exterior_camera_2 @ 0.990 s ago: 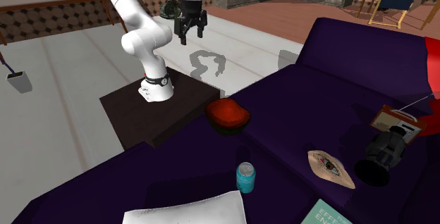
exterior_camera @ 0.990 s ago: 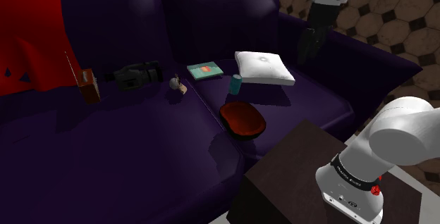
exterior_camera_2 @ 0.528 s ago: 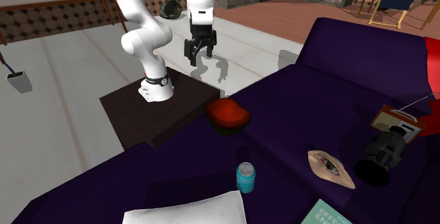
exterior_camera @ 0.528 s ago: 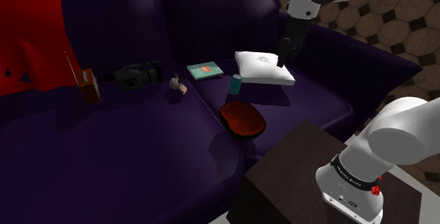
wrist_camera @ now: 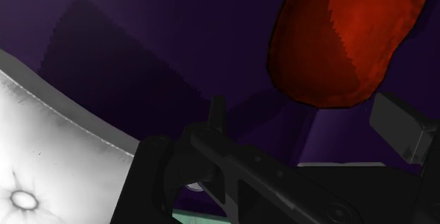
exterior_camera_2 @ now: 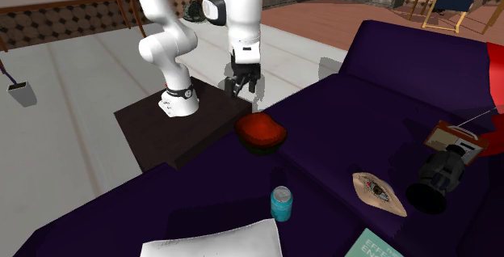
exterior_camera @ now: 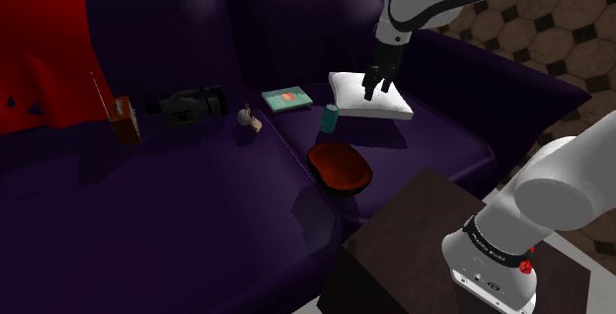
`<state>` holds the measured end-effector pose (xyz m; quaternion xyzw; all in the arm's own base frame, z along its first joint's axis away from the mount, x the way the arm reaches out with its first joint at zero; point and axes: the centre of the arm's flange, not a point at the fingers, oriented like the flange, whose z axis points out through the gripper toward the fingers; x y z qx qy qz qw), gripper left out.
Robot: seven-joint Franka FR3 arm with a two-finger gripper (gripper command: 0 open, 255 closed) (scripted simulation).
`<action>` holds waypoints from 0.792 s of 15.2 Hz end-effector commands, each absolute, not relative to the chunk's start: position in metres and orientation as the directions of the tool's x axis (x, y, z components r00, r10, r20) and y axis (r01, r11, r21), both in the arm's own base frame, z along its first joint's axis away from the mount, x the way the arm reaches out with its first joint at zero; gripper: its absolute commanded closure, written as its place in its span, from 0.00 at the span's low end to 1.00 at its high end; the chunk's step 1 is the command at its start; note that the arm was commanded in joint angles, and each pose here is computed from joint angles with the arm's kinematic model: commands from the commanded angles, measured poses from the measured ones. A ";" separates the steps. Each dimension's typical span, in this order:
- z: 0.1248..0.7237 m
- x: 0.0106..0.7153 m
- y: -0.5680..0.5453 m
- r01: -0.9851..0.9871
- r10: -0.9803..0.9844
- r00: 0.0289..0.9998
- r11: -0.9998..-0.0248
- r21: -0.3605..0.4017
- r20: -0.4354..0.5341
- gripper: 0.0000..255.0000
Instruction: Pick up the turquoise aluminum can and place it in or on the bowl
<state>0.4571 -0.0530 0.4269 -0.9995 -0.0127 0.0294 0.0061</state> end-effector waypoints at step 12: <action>0.324 0.579 -0.104 0.031 0.032 0.999 -0.999 -0.010 -0.027 0.00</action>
